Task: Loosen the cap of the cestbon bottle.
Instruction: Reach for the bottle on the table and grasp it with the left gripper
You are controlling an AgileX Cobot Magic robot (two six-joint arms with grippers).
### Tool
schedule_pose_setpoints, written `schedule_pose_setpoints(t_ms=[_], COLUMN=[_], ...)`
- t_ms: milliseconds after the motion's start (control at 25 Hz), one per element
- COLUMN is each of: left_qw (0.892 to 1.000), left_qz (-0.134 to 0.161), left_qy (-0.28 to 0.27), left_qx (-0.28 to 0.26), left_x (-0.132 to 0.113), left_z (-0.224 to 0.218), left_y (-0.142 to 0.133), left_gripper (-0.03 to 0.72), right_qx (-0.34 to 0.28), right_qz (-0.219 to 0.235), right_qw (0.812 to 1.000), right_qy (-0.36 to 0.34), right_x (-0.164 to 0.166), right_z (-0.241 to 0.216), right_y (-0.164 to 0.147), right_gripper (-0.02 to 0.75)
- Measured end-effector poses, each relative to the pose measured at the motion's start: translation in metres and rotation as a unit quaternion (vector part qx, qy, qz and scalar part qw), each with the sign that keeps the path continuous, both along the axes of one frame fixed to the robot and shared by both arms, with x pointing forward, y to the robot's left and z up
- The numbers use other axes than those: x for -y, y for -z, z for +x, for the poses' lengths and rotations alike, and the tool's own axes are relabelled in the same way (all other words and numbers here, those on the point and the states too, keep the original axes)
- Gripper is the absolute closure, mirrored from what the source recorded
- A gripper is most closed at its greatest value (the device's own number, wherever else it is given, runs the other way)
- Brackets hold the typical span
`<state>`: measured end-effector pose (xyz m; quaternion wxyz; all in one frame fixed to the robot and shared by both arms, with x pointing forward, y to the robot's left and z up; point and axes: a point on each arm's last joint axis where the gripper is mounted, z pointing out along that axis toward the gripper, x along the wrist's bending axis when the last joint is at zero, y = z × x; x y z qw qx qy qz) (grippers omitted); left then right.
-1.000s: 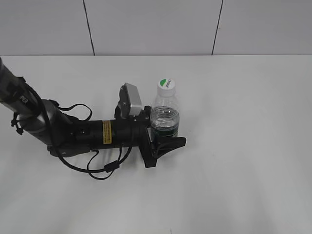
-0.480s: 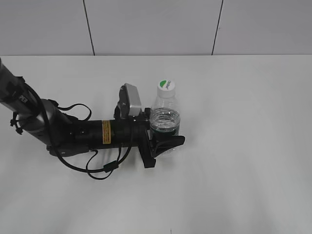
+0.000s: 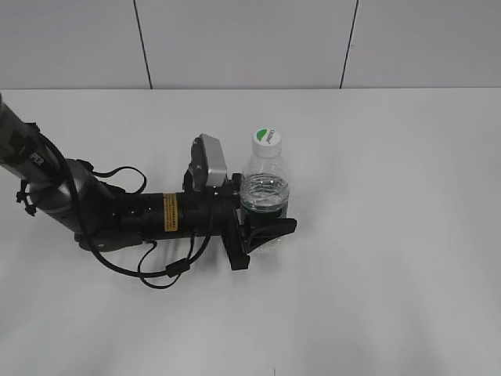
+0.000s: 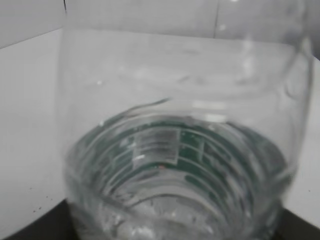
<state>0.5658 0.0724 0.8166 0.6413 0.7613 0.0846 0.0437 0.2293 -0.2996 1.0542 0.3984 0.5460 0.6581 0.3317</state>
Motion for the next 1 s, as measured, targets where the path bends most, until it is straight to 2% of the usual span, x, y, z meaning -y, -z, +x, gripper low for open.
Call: schedule_pose_setpoints(t_ms=[160,520,1000], left_qw=[1.0,0.998,0.998], left_qz=[0.003,0.022,0.022], left_qy=[0.007,0.065,0.052], left_qx=[0.001,0.009,-0.009], left_x=[0.0,0.0,-0.01], left_z=[-0.001,-0.009,-0.003], left_y=[0.0,-0.005,-0.006], left_gripper=[0.277,0.277,0.277], right_qx=[0.0,0.0,0.0], right_qz=[0.0,0.0,0.0], right_qw=[1.0,1.0,1.0], right_qy=[0.0,0.0,0.0], right_x=[0.0,0.0,0.0], right_z=[0.0,0.0,0.0], right_y=[0.0,0.0,0.0], right_gripper=[0.22,0.22,0.22])
